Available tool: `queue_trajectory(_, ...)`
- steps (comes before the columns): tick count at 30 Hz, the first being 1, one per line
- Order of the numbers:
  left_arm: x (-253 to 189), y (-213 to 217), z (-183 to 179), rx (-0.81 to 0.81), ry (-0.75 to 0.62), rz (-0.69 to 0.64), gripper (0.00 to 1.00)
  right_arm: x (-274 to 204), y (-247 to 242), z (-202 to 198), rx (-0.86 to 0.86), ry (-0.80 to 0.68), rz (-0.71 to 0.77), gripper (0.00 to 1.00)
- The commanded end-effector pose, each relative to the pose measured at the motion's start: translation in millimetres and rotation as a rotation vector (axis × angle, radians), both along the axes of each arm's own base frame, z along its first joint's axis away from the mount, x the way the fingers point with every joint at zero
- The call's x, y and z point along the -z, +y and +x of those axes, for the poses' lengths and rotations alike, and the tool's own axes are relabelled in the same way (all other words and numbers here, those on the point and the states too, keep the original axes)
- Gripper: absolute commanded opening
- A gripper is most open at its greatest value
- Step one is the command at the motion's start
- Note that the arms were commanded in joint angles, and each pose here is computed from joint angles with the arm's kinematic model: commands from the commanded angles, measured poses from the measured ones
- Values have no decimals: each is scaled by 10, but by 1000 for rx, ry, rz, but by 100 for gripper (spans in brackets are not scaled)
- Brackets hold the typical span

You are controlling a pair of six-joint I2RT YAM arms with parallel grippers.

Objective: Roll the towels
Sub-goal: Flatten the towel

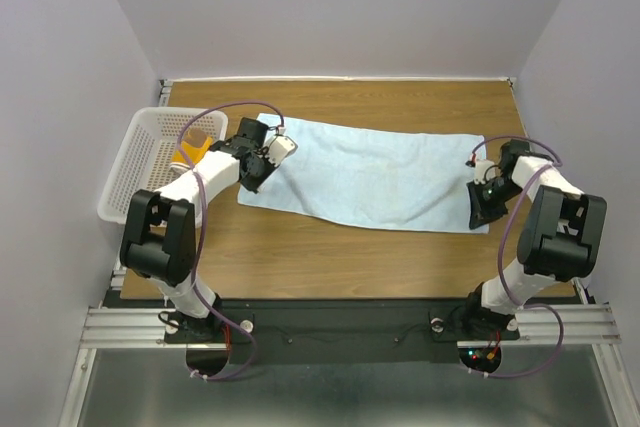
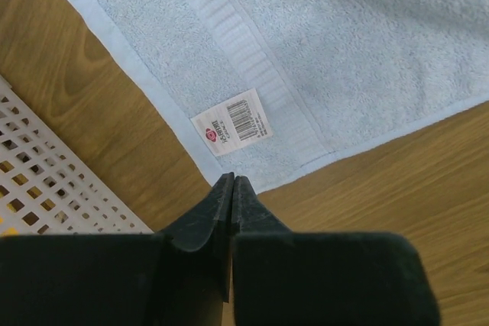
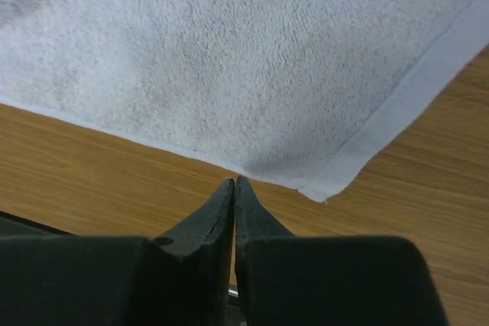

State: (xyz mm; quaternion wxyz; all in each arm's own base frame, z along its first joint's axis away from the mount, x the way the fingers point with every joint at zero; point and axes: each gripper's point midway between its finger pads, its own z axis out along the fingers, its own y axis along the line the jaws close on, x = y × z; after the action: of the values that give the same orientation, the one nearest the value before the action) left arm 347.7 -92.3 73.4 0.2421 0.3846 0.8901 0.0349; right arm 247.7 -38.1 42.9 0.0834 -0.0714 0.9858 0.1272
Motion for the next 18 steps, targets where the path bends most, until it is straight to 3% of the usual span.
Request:
queue_trajectory(1,92,44,50,21,-2,42,9,217,-129,-2,-28,18,-101,9)
queue_trajectory(18,668,520,-353,-23,136,259,0,554,-627,-49,-40,66,-371,8)
